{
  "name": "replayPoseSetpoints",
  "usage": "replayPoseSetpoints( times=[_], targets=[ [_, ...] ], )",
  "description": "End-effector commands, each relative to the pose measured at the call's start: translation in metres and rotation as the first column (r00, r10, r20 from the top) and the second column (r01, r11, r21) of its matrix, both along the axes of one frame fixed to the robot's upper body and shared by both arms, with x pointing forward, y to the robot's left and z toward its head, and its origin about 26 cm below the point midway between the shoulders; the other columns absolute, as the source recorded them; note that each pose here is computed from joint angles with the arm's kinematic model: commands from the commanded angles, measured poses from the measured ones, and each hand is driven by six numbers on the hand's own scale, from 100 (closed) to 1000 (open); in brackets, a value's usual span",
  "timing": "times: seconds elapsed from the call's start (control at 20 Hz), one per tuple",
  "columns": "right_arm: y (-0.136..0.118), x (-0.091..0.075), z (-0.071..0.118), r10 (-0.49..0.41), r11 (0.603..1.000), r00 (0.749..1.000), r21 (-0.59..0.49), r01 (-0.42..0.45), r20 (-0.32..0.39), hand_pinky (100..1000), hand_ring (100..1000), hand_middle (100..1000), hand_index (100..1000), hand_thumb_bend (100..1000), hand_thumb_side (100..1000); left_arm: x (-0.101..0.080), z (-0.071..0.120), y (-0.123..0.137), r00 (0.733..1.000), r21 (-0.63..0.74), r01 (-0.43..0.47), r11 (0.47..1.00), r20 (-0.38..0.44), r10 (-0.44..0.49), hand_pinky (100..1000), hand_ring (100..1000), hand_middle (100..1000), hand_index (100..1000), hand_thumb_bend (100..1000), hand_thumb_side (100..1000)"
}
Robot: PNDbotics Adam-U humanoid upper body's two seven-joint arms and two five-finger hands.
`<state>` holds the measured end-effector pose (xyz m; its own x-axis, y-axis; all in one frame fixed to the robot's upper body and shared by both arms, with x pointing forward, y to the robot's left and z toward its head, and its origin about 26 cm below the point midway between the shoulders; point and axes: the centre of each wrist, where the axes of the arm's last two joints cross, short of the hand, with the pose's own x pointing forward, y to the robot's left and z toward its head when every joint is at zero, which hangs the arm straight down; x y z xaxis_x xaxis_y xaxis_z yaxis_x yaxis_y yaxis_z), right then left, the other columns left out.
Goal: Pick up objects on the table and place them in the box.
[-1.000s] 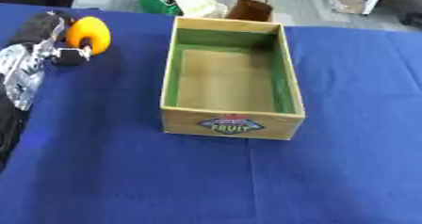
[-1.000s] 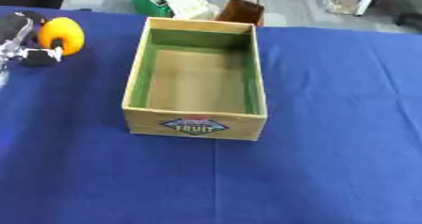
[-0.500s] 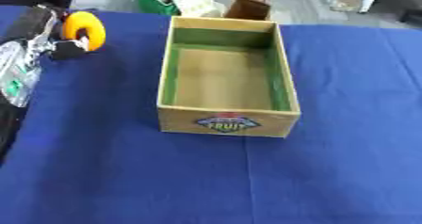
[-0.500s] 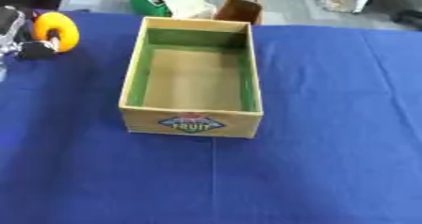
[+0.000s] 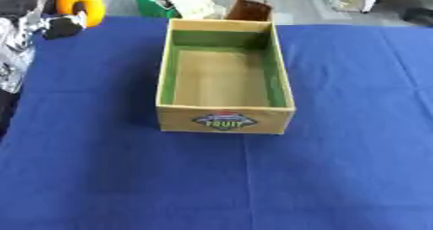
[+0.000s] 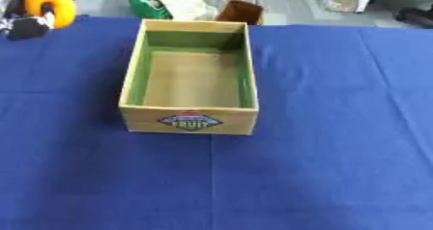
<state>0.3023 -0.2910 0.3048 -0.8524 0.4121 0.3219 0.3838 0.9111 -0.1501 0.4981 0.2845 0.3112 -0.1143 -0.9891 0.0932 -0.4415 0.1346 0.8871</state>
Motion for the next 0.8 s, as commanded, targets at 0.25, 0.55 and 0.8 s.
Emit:
replayPoseSetpoints(
  times=[0.25, 0.55, 0.8],
  targets=[
    [-0.001, -0.004, 0.008, 0.013, 1.000, 1.000, 0.002, -0.013, 0.018, 810, 790, 748, 833, 100, 1000, -0.016, 0.040, -0.047, 0.977, 0.112, 0.175, 0.978, 0.106, -0.187, 479, 501, 641, 688, 100, 409],
    [0.005, -0.003, 0.010, 0.050, 0.999, 0.999, 0.000, -0.050, 0.015, 811, 789, 748, 833, 100, 1000, -0.028, 0.044, -0.098, 0.940, 0.164, 0.316, 0.934, 0.082, -0.332, 470, 497, 636, 680, 100, 399],
    [0.007, -0.003, 0.011, 0.071, 0.997, 0.997, 0.000, -0.071, 0.020, 811, 789, 748, 832, 100, 1000, -0.029, 0.030, -0.121, 0.925, 0.175, 0.373, 0.911, 0.006, -0.380, 469, 499, 639, 681, 100, 387]
  ],
)
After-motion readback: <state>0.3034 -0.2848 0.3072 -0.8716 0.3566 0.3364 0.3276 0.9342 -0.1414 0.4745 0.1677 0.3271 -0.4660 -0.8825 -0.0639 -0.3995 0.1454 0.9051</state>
